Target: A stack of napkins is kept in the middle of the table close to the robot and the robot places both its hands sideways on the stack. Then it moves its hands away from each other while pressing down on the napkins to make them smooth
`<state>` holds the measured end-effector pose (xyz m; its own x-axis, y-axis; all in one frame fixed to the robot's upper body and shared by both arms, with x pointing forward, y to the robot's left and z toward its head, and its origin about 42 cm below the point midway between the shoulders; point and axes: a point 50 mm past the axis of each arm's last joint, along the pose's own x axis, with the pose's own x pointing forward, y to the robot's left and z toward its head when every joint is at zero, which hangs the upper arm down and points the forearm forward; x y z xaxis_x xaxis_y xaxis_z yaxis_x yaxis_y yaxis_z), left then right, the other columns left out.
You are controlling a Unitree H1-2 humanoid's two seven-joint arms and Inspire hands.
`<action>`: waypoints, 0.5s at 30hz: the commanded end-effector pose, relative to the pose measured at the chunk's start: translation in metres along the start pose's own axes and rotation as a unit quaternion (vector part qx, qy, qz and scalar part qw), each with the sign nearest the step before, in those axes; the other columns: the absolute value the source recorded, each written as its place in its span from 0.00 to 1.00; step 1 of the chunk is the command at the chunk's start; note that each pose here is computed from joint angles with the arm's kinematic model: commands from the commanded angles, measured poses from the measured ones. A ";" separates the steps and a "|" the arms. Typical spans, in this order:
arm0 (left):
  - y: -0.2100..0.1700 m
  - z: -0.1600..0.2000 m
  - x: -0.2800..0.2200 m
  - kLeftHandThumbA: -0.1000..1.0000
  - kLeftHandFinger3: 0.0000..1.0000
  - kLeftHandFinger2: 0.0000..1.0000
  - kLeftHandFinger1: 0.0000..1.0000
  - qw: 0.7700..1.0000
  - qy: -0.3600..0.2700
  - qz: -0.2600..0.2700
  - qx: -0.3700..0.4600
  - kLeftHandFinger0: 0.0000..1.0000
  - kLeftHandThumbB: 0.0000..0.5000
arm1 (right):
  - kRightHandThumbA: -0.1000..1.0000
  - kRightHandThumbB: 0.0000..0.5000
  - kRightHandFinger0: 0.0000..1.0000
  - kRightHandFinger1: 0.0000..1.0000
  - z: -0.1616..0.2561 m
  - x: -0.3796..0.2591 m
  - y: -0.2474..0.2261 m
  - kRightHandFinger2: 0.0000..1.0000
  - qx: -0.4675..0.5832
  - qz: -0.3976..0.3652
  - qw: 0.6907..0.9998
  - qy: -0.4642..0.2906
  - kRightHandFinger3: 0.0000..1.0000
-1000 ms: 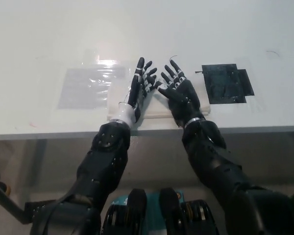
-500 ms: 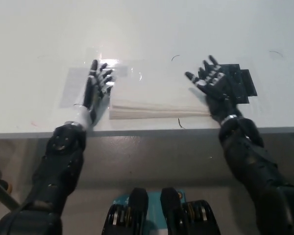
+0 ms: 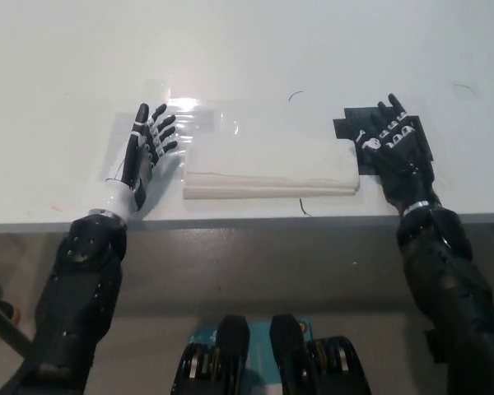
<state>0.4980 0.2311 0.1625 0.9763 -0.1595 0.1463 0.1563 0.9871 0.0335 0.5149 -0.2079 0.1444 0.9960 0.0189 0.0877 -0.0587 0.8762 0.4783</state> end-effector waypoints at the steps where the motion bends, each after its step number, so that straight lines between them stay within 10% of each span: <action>1: -0.006 0.057 -0.006 1.00 1.00 1.00 1.00 0.994 -0.082 -0.052 0.058 1.00 0.75 | 1.00 0.64 1.00 1.00 0.062 -0.020 0.032 1.00 -0.084 0.088 0.981 -0.150 1.00; 6: -0.028 0.114 -0.049 1.00 1.00 1.00 1.00 0.968 -0.207 -0.088 0.108 1.00 0.69 | 1.00 0.74 1.00 1.00 0.141 -0.097 0.084 1.00 -0.136 0.161 0.930 -0.301 1.00; 7: -0.030 0.118 -0.053 1.00 1.00 1.00 1.00 0.966 -0.216 -0.091 0.109 1.00 0.94 | 1.00 0.95 1.00 1.00 0.145 -0.104 0.086 1.00 -0.142 0.166 0.925 -0.312 1.00; 8: -0.036 0.134 -0.070 1.00 1.00 1.00 1.00 0.956 -0.250 -0.097 0.117 1.00 0.88 | 1.00 0.74 1.00 1.00 0.156 -0.125 0.091 1.00 -0.153 0.184 0.908 -0.343 1.00; 15: -0.047 0.172 -0.170 1.00 1.00 1.00 1.00 0.911 -0.372 -0.120 0.131 1.00 0.75 | 1.00 0.85 1.00 1.00 0.175 -0.239 0.097 1.00 -0.204 0.204 0.864 -0.413 1.00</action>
<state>0.4337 0.2394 0.1402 0.9650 -0.1654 0.2033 0.1593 0.9861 0.0461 0.4297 -0.2430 0.1178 0.9699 -0.0441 0.2393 -0.0545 0.9191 0.3902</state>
